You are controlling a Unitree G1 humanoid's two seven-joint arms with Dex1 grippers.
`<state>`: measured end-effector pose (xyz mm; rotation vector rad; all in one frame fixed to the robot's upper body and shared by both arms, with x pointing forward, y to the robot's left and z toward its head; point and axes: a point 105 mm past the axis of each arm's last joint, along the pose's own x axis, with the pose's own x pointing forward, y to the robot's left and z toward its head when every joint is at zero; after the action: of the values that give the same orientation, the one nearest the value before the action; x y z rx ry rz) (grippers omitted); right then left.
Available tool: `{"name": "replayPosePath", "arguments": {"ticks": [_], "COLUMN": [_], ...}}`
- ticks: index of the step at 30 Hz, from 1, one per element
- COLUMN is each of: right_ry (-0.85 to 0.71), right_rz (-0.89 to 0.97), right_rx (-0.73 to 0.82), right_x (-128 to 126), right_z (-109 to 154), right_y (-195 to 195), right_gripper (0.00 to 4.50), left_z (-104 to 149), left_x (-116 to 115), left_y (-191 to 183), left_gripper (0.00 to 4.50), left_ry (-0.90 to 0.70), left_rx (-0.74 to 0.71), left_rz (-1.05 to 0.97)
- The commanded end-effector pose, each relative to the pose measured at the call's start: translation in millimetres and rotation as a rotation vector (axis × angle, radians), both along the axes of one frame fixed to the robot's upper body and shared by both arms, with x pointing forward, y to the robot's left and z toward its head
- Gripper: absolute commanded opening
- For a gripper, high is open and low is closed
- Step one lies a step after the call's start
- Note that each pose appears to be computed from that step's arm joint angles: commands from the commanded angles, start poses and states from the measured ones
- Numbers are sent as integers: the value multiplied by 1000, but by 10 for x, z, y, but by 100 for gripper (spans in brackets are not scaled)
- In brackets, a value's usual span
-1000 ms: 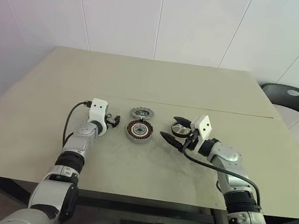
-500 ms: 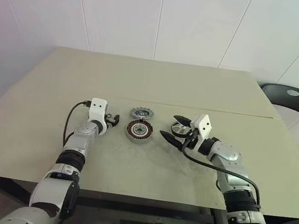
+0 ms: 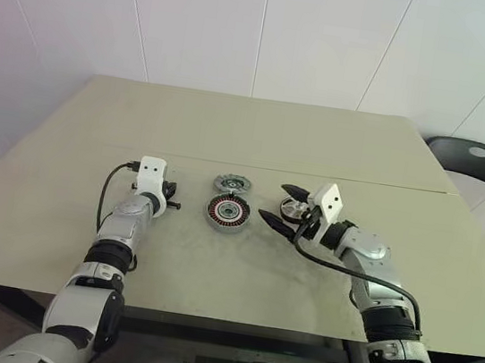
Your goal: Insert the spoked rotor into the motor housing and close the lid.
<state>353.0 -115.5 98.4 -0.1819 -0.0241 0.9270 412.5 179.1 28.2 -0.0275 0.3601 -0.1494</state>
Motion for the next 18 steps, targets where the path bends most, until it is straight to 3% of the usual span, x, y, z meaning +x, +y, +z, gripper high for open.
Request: {"name": "replayPosePath", "arguments": {"ticks": [1, 7, 13, 18], "right_ry": [-58, -54, -52, -51], "right_rz": [10, 4, 2, 5], "right_rx": [19, 17, 17, 16], "right_x": [34, 36, 37, 39], "right_z": [157, 128, 102, 91], "right_y": [42, 34, 47, 63], "right_gripper": [450, 450, 450, 450], "left_z": [69, 603, 794, 750], "left_x": [-29, -176, -403, -512], "left_y": [-257, -506, -584, -709], "left_gripper": [70, 70, 70, 70], "left_ry": [-63, -343, -430, -408], "left_rx": [-71, -169, -214, -165], "left_rz": [-111, -345, -527, -654]}}
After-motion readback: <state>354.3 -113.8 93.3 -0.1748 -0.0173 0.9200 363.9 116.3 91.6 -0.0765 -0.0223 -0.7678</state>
